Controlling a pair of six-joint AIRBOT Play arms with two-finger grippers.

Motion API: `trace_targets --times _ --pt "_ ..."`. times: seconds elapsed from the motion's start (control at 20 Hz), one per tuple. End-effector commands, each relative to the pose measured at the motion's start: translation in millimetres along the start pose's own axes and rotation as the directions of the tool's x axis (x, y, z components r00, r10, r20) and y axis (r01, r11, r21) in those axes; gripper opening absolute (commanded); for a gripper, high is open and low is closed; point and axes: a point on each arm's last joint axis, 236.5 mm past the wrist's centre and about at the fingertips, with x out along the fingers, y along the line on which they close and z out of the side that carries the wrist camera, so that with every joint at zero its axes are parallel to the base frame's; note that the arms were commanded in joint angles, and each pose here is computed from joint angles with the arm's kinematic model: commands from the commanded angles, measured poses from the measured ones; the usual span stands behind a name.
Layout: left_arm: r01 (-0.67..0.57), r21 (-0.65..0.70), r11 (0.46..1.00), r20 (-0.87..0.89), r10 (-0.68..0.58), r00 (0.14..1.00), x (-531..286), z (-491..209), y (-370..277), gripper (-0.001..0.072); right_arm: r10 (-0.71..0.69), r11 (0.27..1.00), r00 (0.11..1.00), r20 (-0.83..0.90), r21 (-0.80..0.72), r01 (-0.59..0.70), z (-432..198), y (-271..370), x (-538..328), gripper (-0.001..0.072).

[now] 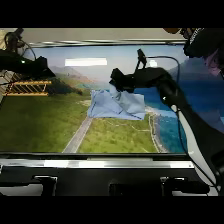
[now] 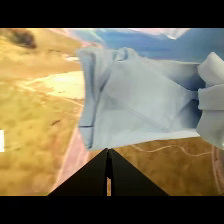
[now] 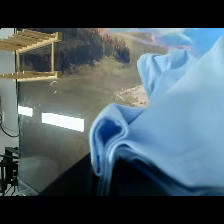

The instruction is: Fold the clothes and pants, and hang the long-sleeved shirts on hangers.

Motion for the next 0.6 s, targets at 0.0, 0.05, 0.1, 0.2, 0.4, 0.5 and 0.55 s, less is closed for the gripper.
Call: trace_targets --times 0.0,0.05,0.1,0.2,0.4,0.5,0.55 --pt "-0.058 -0.023 0.998 0.016 0.058 0.998 -22 -1 25 0.0017 0.013 0.999 1.0 0.006 0.047 -0.014 -14 0 41 0.0038" --pt "-0.064 -0.024 0.998 0.014 0.065 0.998 -21 -1 27 0.0017 0.005 0.998 1.0 0.003 0.058 -0.006 -16 -6 49 0.0038" --pt "-0.066 -0.019 0.998 0.006 0.066 0.998 -19 -3 28 0.0017 0.001 0.998 1.0 -0.001 0.068 0.0 -18 -11 57 0.0039" --pt "-0.068 -0.029 0.997 -0.016 0.067 0.998 -13 -8 31 0.0017 0.009 0.994 1.0 -0.014 0.112 -0.007 -21 -17 67 0.0039" --pt "-0.072 -0.049 0.996 -0.06 0.069 0.996 -1 -19 38 0.0017 0.005 0.993 1.0 -0.009 0.121 -0.004 -20 -21 71 0.0039" --pt "-0.073 -0.056 0.996 -0.072 0.069 0.995 3 -22 41 0.0017 -0.003 0.992 1.0 -0.004 0.128 0.003 -19 -27 76 0.0039" --pt "-0.074 -0.06 0.996 -0.077 0.069 0.995 5 -24 42 0.0017 -0.008 0.991 1.0 -0.007 0.134 0.009 -20 -31 80 0.0039"
